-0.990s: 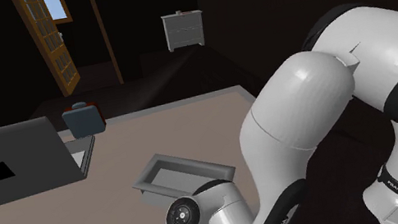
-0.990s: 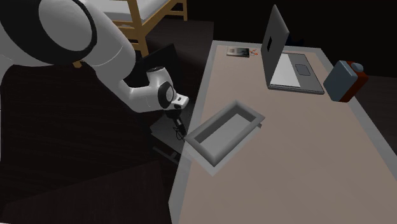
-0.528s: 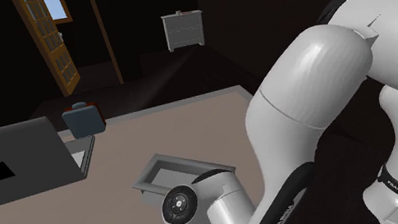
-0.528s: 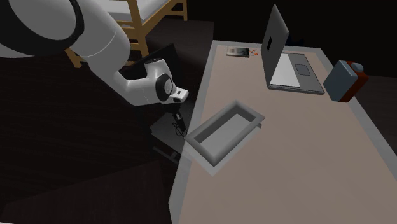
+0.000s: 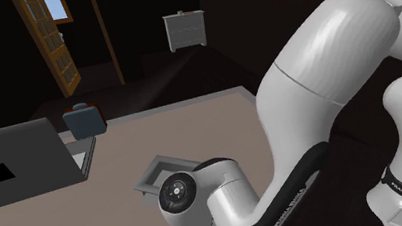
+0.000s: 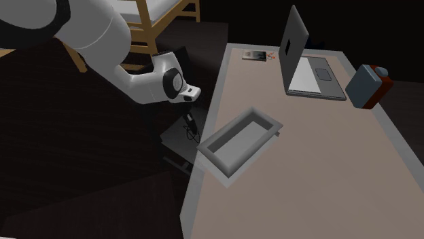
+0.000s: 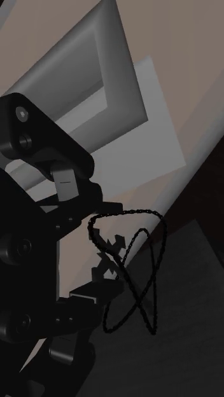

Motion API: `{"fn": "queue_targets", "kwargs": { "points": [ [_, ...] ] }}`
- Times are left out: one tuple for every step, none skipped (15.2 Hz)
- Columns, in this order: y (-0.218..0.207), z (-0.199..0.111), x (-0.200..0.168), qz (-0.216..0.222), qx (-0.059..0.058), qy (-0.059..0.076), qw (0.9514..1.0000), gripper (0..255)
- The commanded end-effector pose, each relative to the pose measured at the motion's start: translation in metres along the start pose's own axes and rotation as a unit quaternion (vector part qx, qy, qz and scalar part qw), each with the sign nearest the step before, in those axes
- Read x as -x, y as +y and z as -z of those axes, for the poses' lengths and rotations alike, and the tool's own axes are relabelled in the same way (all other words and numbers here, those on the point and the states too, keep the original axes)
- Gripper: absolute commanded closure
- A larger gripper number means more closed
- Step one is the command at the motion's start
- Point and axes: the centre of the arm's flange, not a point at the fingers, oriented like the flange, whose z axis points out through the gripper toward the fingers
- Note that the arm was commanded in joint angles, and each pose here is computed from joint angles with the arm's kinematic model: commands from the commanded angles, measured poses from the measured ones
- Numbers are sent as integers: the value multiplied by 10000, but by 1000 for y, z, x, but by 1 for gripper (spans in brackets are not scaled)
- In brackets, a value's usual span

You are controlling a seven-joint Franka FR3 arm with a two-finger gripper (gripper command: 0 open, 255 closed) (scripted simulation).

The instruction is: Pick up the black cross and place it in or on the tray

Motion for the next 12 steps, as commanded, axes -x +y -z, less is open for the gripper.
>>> {"fn": "queue_targets", "kwargs": {
  "points": [
    [3, 11, -2, 0, 1, -2, 10000, 255],
    [4, 16, -3, 0, 1, -2, 10000, 255],
    [5, 21, -4, 0, 1, -2, 10000, 255],
    [6, 26, -5, 0, 1, -2, 10000, 255],
    [7, 32, -5, 0, 1, -2, 10000, 255],
    [9, 37, -6, 0, 1, -2, 10000, 255],
    [10, 42, -7, 0, 1, -2, 10000, 255],
    [11, 47, -8, 0, 1, -2, 10000, 255],
    [12, 52, -8, 0, 1, -2, 10000, 255],
    [13, 57, -9, 0, 1, -2, 10000, 255],
    [15, 62, -10, 0, 1, -2, 10000, 255],
    [16, 67, -11, 0, 1, -2, 10000, 255]
  ]
}}
